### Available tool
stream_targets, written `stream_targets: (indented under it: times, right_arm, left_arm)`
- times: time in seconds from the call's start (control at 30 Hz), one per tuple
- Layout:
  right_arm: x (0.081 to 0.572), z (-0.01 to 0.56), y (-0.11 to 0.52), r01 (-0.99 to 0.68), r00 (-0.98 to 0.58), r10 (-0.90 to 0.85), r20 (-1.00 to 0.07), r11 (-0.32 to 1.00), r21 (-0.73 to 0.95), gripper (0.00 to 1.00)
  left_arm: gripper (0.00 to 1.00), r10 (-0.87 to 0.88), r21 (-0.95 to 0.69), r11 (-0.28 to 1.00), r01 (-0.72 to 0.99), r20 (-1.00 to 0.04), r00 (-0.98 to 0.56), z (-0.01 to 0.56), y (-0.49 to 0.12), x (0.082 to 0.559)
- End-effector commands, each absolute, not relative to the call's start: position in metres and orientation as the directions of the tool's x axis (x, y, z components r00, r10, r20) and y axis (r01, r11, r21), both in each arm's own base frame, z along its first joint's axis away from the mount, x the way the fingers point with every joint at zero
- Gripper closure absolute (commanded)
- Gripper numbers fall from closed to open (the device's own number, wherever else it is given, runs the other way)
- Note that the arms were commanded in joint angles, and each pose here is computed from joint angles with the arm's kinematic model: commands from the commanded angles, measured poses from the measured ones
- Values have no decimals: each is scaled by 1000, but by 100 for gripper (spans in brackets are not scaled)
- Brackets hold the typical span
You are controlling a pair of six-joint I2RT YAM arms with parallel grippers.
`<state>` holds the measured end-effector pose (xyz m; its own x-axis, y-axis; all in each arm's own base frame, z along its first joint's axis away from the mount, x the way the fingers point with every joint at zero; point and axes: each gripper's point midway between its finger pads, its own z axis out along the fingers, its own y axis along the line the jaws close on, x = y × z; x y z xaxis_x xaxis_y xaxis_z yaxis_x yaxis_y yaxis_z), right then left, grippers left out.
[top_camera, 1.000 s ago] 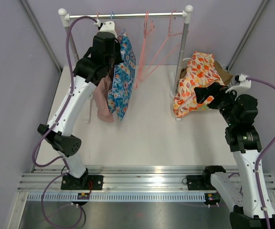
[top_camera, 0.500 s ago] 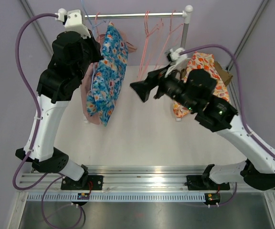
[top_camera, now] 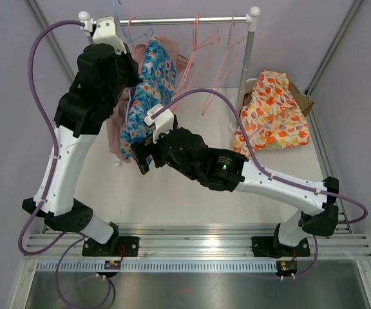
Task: Remove the skirt from the hanger
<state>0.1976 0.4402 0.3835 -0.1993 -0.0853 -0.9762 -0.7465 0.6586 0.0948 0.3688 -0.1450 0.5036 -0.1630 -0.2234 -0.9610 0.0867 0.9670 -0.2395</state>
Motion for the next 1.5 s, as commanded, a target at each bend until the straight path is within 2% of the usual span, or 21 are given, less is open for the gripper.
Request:
stream_targets:
  times: [0.0, 0.1, 0.17, 0.23, 0.27, 0.33, 0.43, 0.63, 0.8, 0.83, 0.87, 1.1, 1.2, 1.3, 1.33, 1.37, 1.4, 1.43, 1.47]
  right_arm:
    - [214, 433, 432, -687, -126, 64, -990, 714, 134, 1]
    - [224, 427, 437, -659, -99, 60, -993, 744, 111, 4]
    - [230, 419, 442, -643, -85, 46, -995, 760, 90, 18]
    - [232, 415, 449, -644, -76, 42, -996, 761, 82, 46]
    - [233, 409, 453, -642, -85, 35, -996, 762, 82, 76]
    - [232, 405, 454, -642, -97, 23, -995, 763, 80, 98]
    - [225, 411, 437, -636, -123, 74, -990, 760, 136, 100]
    - [196, 394, 387, -606, -147, 48, -988, 785, 129, 100]
    - [167, 387, 310, -535, -163, 31, -986, 837, 115, 100]
    - [162, 396, 286, -503, -164, 82, -983, 851, 155, 100]
    - [154, 383, 276, -505, -172, 38, -984, 854, 121, 100]
    - [155, 384, 204, -383, -180, 88, -980, 911, 152, 100]
    - [160, 402, 189, -353, -139, 123, -983, 921, 165, 100]
    - [164, 418, 187, -349, -82, 106, -991, 928, 129, 100]
    - [166, 421, 184, -335, -50, 52, -997, 940, 66, 100]
    - [168, 431, 185, -321, -34, 77, -996, 943, 84, 100]
    - [172, 435, 176, -259, -17, 78, -997, 963, 79, 100]
    - [175, 439, 170, -225, 15, -4, -1000, 974, -7, 100]
    - [179, 451, 166, -185, 30, 48, -998, 982, 41, 100]
  left_arm:
    - [100, -307, -311, 941, 130, -950, -50, 544, -141, 355]
    - [100, -312, -316, 939, 132, -949, -53, 543, -140, 353]
    - [100, -324, -328, 934, 143, -945, -50, 545, -140, 349]
    - [100, -328, -331, 932, 148, -944, -48, 545, -140, 347]
    - [100, -327, -330, 932, 149, -944, -46, 545, -140, 346]
    - [100, -318, -321, 937, 140, -947, -43, 545, -137, 345]
    - [100, -297, -300, 946, 122, -954, -37, 544, -131, 344]
    - [100, -237, -236, 970, 58, -972, -3, 549, -115, 345]
    - [100, -169, -170, 985, -20, -985, 29, 563, -92, 348]
    - [100, -156, -157, 987, -42, -987, 28, 562, -86, 351]
    - [100, -157, -159, 986, -50, -987, 35, 565, -82, 350]
    - [100, -138, -140, 988, -67, -990, 32, 563, -75, 347]
    - [100, -135, -136, 989, -57, -991, 24, 561, -75, 342]
    - [100, -146, -146, 989, -7, -989, 22, 560, -79, 332]
    - [100, -135, -135, 991, 13, -991, -7, 548, -85, 335]
    - [100, -141, -141, 989, 36, -990, -5, 547, -88, 334]
    - [100, -155, -154, 984, 84, -988, -5, 549, -94, 325]
    - [100, -153, -154, 982, 107, -988, -21, 543, -98, 325]
    - [100, -147, -152, 981, 124, -988, -48, 533, -103, 326]
